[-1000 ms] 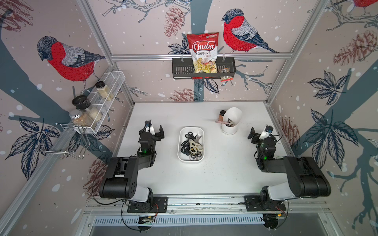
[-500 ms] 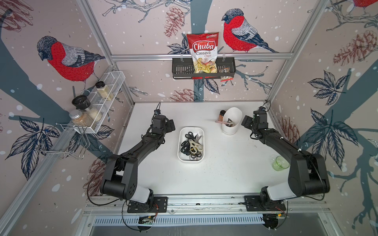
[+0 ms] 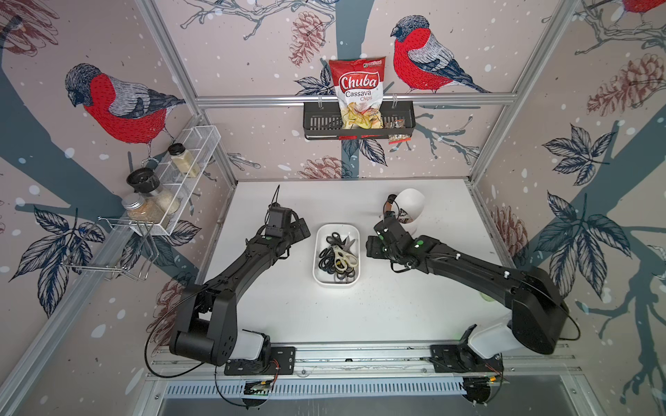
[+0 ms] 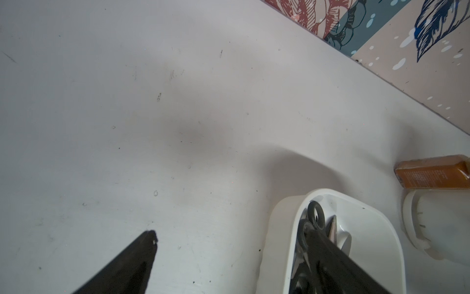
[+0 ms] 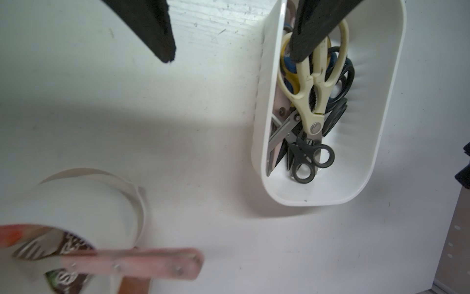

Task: Take the scissors out of the storage box
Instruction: Move the storage box to the center of the board.

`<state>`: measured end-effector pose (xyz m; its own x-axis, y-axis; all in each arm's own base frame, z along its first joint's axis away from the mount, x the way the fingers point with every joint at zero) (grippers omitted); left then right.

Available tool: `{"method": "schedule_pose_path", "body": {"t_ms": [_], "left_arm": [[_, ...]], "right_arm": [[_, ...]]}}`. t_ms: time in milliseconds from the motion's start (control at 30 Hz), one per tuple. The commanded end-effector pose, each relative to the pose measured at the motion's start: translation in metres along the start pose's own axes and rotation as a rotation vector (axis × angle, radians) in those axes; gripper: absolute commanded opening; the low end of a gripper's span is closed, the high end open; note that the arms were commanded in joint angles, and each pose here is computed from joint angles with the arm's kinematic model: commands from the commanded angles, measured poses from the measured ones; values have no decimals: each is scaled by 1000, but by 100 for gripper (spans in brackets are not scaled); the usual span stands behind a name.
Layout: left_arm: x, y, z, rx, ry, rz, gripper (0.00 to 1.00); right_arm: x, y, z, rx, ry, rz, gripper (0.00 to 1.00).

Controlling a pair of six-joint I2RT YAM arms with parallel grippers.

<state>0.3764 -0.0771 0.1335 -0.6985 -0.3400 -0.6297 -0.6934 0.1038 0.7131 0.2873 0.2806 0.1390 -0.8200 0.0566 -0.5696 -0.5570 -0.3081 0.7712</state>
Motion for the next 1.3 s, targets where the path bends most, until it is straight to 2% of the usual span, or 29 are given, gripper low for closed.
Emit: {"method": "schedule_pose_path", "body": {"t_ms": [0, 100, 233, 400, 700, 767, 900, 1033, 1133, 1267], "left_arm": [[-2, 1, -3, 0, -50, 19, 96], [-4, 1, -5, 1, -62, 24, 96], [0, 6, 2, -21, -47, 32, 96], [7, 17, 8, -22, -44, 18, 96], [27, 22, 16, -17, -18, 46, 96], [30, 22, 13, 5, -14, 61, 96], [35, 23, -4, 97, -3, 107, 95], [41, 24, -31, 197, -18, 178, 93], [48, 24, -52, 218, -65, 226, 89], [56, 24, -80, 221, -132, 260, 86]], "right_arm": [[1, -13, 17, 10, -12, 34, 75], [-1, -32, 24, 23, 13, 68, 70], [2, -57, 26, -5, -9, 120, 54], [1, -74, 28, -8, -4, 143, 46], [5, -89, 28, 4, 24, 183, 11], [1, -84, 21, 30, 34, 170, 6], [-6, -69, 0, 99, 47, 149, 3], [-10, -53, -34, 136, 3, 134, 3], [-10, -48, -52, 128, -42, 124, 3], [-10, -50, -55, 113, -72, 110, 5]]}}
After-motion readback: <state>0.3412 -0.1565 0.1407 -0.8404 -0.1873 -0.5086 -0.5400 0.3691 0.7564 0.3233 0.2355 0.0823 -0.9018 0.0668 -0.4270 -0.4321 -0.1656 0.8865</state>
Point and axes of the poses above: each gripper's point midway between its finger pads, its own y axis back along the fingers, its own z axis along the line the jaws close on, x = y × z, the point moved 1 cm from there along y, back along the fingers, and after that the axes turned 3 degrees about -y, right-handed, at the moved point
